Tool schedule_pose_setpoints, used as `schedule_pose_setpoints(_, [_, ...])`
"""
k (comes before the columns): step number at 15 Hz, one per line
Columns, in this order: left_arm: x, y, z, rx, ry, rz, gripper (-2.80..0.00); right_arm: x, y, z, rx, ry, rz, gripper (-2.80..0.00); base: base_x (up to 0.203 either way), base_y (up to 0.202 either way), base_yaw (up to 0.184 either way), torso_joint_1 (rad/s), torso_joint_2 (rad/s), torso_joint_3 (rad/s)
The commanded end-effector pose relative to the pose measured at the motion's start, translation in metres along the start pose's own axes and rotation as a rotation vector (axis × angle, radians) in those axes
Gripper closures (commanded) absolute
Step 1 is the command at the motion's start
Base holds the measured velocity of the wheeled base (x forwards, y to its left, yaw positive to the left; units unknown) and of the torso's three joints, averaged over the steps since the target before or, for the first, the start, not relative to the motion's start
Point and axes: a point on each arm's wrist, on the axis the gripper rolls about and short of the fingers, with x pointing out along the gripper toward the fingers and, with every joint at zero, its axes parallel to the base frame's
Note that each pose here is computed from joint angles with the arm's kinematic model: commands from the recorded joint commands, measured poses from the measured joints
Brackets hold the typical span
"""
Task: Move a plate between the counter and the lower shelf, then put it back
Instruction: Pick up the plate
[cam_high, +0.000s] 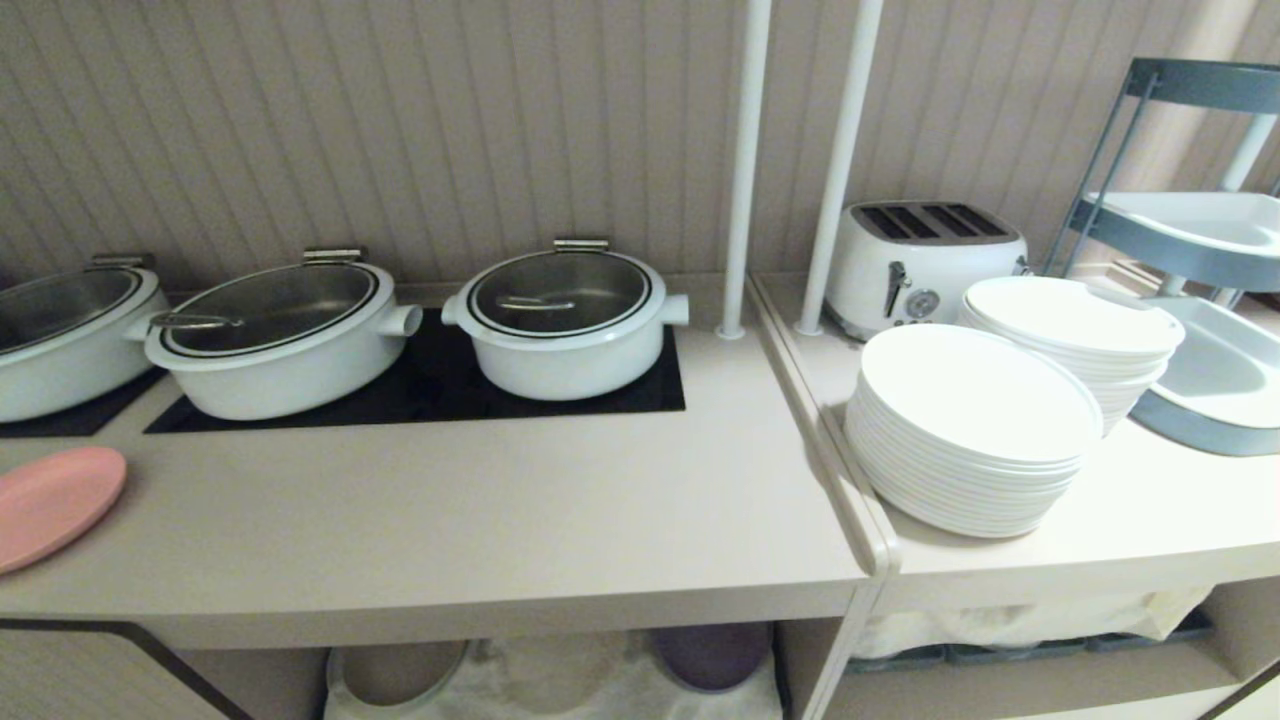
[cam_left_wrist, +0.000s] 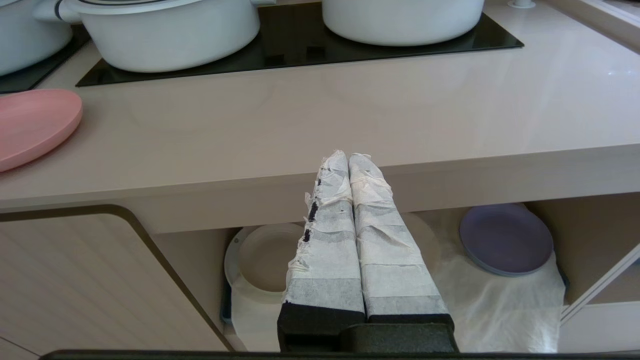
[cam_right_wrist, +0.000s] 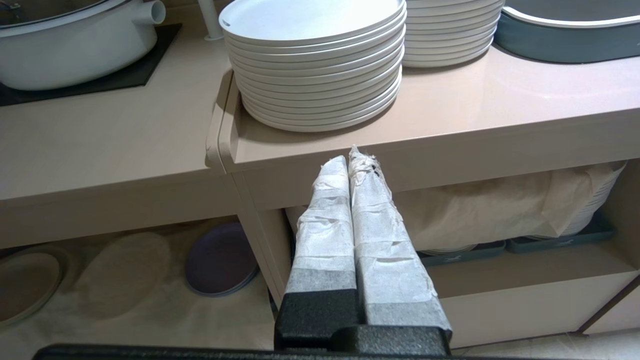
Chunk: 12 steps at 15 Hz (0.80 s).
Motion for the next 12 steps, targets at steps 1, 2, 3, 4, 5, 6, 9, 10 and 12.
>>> schedule_pose_setpoints(1, [0.0,0.0,0.0,0.0,0.0,0.0,0.0,0.0,0.0,0.0,0.0,0.0,0.0,0.0,0.0,0.0,0.0,0.0,0.0,0.0])
schedule_pose_setpoints(2, [0.0,0.0,0.0,0.0,0.0,0.0,0.0,0.0,0.0,0.0,0.0,0.0,0.0,0.0,0.0,0.0,0.0,0.0,0.0,0.0])
schedule_pose_setpoints(3, [0.0,0.0,0.0,0.0,0.0,0.0,0.0,0.0,0.0,0.0,0.0,0.0,0.0,0.0,0.0,0.0,0.0,0.0,0.0,0.0])
schedule_pose_setpoints(4, [0.0,0.0,0.0,0.0,0.0,0.0,0.0,0.0,0.0,0.0,0.0,0.0,0.0,0.0,0.0,0.0,0.0,0.0,0.0,0.0])
schedule_pose_setpoints(5, [0.0,0.0,0.0,0.0,0.0,0.0,0.0,0.0,0.0,0.0,0.0,0.0,0.0,0.0,0.0,0.0,0.0,0.0,0.0,0.0])
schedule_pose_setpoints(6, [0.0,0.0,0.0,0.0,0.0,0.0,0.0,0.0,0.0,0.0,0.0,0.0,0.0,0.0,0.0,0.0,0.0,0.0,0.0,0.0])
schedule_pose_setpoints(9, [0.0,0.0,0.0,0.001,0.0,0.0,0.0,0.0,0.0,0.0,0.0,0.0,0.0,0.0,0.0,0.0,0.0,0.0,0.0,0.0])
schedule_pose_setpoints(10, [0.0,0.0,0.0,0.0,0.0,0.0,0.0,0.0,0.0,0.0,0.0,0.0,0.0,0.0,0.0,0.0,0.0,0.0,0.0,0.0])
schedule_pose_setpoints(12, [0.0,0.0,-0.0001,0.001,0.001,-0.001,0.0,0.0,0.0,0.0,0.0,0.0,0.0,0.0,0.0,0.0,0.0,0.0,0.0,0.0])
